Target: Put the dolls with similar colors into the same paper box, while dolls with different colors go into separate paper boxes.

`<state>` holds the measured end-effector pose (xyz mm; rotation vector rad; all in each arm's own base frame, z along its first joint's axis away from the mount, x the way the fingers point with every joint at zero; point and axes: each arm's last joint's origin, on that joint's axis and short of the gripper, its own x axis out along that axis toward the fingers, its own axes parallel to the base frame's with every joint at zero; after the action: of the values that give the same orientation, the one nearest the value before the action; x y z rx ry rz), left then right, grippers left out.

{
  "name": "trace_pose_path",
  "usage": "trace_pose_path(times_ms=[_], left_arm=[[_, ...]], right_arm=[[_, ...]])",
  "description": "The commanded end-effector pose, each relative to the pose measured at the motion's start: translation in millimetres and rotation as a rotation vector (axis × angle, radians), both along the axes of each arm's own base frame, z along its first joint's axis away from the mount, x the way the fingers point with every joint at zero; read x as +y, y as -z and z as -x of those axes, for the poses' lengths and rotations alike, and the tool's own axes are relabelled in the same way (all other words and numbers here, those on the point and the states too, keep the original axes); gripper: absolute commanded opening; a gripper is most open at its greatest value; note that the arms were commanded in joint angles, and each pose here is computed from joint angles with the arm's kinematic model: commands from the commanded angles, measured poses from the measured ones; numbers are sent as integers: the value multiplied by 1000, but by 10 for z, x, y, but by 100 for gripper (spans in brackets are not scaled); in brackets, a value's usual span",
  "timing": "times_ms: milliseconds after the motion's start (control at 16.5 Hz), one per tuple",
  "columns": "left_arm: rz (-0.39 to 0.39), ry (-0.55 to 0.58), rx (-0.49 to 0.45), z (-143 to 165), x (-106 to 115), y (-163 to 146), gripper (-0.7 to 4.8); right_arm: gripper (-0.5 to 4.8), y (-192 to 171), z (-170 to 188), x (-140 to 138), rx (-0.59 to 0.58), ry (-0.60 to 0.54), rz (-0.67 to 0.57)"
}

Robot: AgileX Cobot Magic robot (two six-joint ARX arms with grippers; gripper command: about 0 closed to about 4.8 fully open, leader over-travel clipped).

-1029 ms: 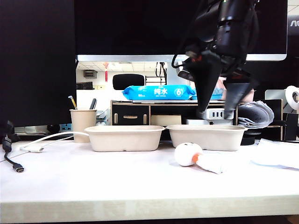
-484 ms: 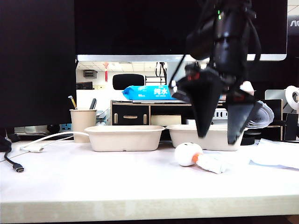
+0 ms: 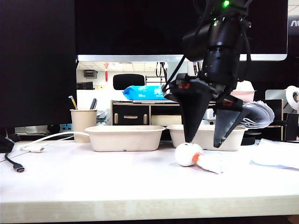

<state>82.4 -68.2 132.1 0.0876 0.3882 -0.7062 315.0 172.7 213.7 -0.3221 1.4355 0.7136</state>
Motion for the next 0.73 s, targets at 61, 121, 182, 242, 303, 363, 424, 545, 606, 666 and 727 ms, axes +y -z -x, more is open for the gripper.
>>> trace_pose_path(times_ms=[61,121,182,242,303,363,424,545,606,666,727], left_arm=[[7,3,-12,-4,-3,-14,-5],[7,3,-12,-4,-3,-14,-5],[7,3,-12,-4,-3,-14,-5],[7,3,-12,-4,-3,-14,-5],[7,3,-12,-4,-3,-14,-5],[7,3,-12,-4,-3,-14,-5],[6,3,-11,-4,-3,-13,-5],[5,3,-10,-4,-3,-12,-5],[6,2,-11,-5,-3,-13,-5],[6,2,-10,-5,-3,-12,-5],[6,2,-11,-5,-3,-13,-5]], right_arm=[[414,92,-26,14,11,-15,21],[415,130,-38,21,18,-15,25],[414,185,-52,28,32,-15,31],[414,225,-53,38,46,-17,39],[414,262,-43,74,50,-28,53],[414,277,-49,81,48,-30,55],[414,297,-34,131,35,-43,70],[404,306,-4,226,8,-69,78],[369,306,7,253,-3,-76,87],[323,307,18,272,-13,-82,102],[301,307,17,272,-17,-82,108]])
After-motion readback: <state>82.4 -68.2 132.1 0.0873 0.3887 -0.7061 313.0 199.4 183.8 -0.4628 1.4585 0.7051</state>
